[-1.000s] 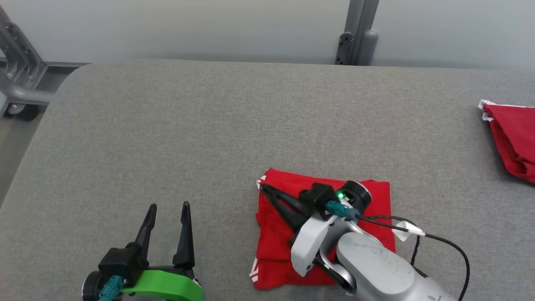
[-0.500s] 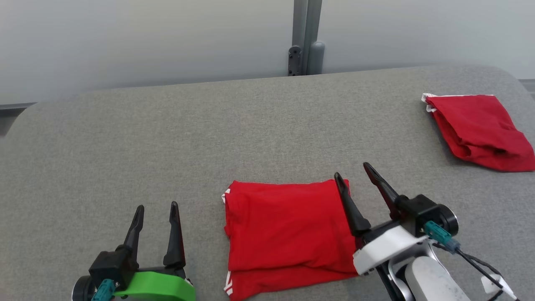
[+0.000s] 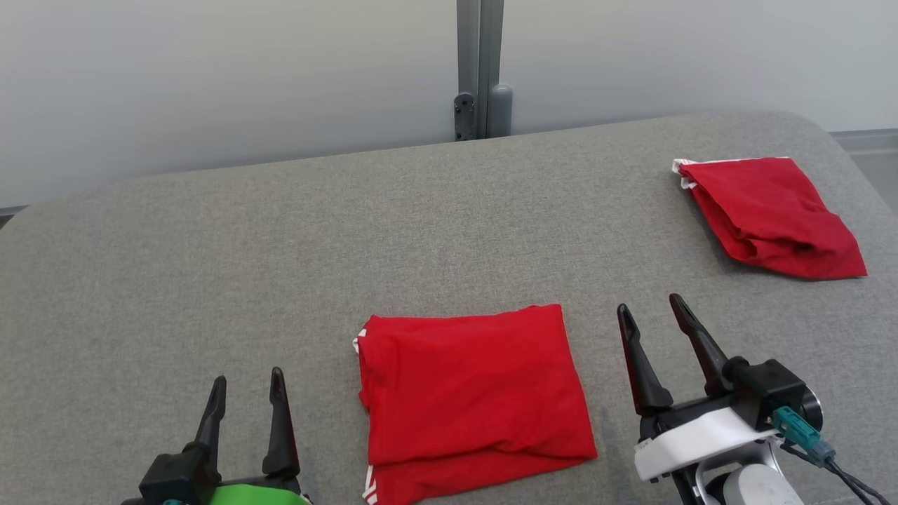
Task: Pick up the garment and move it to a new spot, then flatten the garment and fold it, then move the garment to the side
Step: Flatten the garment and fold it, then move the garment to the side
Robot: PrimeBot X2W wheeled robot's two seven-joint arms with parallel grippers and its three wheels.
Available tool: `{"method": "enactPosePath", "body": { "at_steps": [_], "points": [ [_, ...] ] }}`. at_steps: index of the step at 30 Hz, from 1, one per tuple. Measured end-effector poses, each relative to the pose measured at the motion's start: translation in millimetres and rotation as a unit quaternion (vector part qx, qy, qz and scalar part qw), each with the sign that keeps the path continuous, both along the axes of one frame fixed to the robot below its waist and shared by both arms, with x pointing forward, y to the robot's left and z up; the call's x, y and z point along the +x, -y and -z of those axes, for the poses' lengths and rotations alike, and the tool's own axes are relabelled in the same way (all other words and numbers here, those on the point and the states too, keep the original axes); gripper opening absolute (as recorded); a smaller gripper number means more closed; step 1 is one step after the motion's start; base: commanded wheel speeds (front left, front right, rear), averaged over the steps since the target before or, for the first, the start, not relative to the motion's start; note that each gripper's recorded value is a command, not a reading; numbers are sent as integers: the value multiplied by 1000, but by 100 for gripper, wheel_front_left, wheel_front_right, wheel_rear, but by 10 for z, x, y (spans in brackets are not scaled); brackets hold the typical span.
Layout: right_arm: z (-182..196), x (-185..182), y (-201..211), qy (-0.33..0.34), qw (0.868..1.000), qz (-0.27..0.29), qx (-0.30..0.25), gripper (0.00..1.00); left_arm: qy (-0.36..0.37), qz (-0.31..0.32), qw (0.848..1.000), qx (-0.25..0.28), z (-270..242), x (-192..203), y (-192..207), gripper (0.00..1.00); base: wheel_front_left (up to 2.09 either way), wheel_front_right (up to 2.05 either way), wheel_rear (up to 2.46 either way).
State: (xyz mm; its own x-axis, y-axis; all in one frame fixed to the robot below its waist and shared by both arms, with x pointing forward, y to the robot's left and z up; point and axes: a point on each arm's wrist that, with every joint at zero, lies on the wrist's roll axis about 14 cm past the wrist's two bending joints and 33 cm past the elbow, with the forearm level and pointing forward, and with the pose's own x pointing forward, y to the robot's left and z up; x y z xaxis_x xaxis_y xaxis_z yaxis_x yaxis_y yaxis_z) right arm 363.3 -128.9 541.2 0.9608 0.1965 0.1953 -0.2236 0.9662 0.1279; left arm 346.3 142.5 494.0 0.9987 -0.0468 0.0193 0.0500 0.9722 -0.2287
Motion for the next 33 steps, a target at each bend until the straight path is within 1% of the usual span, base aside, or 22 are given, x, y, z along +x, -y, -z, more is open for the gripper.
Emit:
{"method": "enactPosePath", "body": {
  "at_steps": [13, 21, 24, 27, 30, 33],
  "points": [
    [-52, 18, 28, 8, 1000, 4, 4, 100, 5, -11, 1000, 2, -8, -42, -67, 100, 0, 0, 0],
    [84, 37, 63, -13, 1000, 9, -6, 100, 1, -13, 1000, 1, 22, -55, -82, 100, 0, 0, 0],
    [250, 47, 83, -40, 999, 12, -19, 100, 0, -14, 1000, 2, 32, -62, -84, 100, 0, 0, 0],
    [453, 80, 46, -90, 996, 3, -24, 100, -3, -15, 1000, 3, 52, -66, -93, 100, 0, 0, 0],
    [654, 132, -36, -145, 989, -11, -13, 100, -8, -17, 1000, 2, 88, -60, -103, 100, 0, 0, 0],
    [901, 171, -146, -211, 977, -32, -7, 100, -15, -22, 1000, 2, 130, -49, -128, 100, 0, 0, 0]
  ]
}}
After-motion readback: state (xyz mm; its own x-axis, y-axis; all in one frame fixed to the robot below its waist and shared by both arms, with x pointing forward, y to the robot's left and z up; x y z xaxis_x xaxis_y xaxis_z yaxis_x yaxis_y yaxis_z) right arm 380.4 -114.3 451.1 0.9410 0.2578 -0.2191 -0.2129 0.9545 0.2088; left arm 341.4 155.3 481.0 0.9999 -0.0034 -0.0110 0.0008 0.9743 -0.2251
